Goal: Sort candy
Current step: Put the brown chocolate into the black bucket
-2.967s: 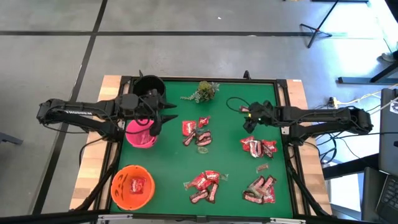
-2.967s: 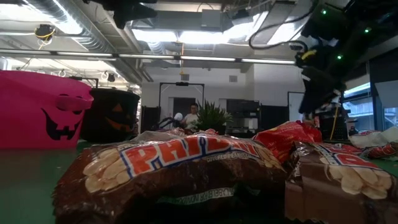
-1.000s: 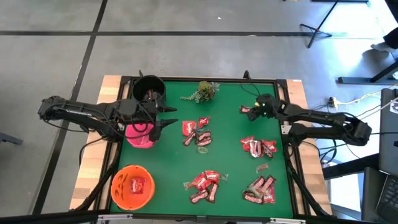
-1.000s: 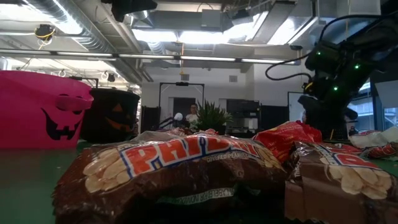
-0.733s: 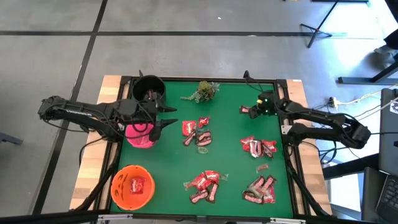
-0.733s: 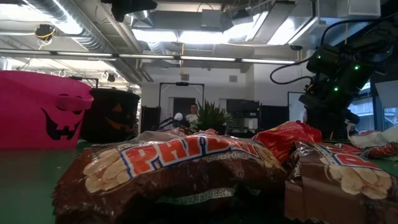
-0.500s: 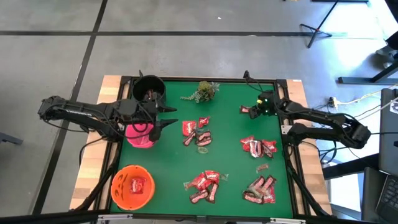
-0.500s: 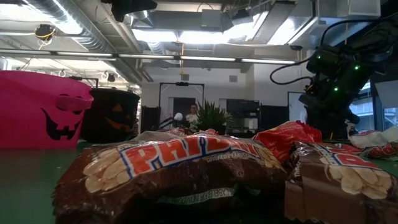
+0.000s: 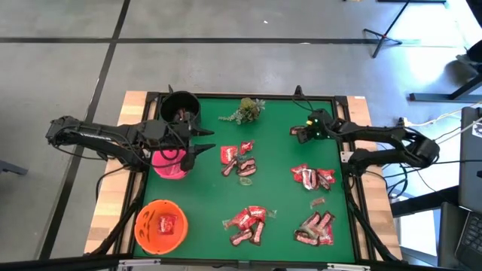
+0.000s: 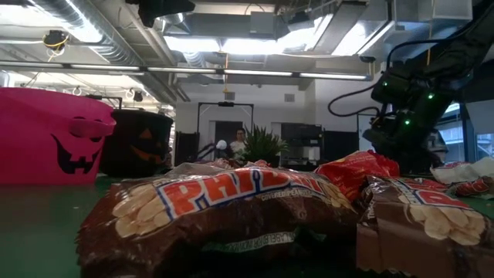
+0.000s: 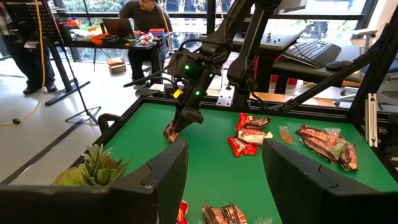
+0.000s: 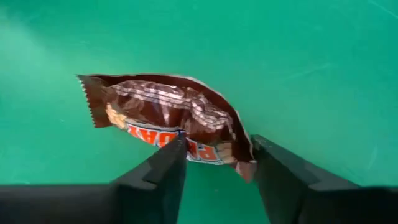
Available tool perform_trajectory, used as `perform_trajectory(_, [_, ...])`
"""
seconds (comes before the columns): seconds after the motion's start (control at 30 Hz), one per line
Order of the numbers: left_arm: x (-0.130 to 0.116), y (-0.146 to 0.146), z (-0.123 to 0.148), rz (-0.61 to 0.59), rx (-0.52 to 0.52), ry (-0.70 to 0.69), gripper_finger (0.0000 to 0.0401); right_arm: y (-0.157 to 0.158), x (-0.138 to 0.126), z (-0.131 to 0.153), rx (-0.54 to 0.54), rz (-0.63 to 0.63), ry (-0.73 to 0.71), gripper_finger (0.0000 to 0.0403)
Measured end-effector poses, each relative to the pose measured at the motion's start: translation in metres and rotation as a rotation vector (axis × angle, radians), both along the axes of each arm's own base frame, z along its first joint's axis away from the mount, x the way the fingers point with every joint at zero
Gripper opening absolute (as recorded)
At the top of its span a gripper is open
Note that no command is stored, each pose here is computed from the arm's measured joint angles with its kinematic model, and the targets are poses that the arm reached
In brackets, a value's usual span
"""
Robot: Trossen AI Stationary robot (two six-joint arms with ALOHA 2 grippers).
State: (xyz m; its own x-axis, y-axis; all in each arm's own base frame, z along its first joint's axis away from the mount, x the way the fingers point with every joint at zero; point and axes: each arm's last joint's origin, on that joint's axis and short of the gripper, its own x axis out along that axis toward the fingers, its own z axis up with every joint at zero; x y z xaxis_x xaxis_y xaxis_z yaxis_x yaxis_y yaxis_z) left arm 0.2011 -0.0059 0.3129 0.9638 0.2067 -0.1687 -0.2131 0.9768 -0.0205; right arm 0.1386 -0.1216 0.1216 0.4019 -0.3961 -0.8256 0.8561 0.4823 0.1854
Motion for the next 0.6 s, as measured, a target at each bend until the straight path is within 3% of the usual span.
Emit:
perform_trajectory(0.3, [0.0,0.0,0.0,0.001,-0.004,0.0,0.0195,0.002,0.0,0.004,-0.005,0.075,-0.033,0.002])
perform_trajectory(0.6, [0.017,-0.001,-0.016,0.007,-0.024,0.076,0.0195,0.007,-0.001,0.03,-0.057,0.134,-0.214,0.0011])
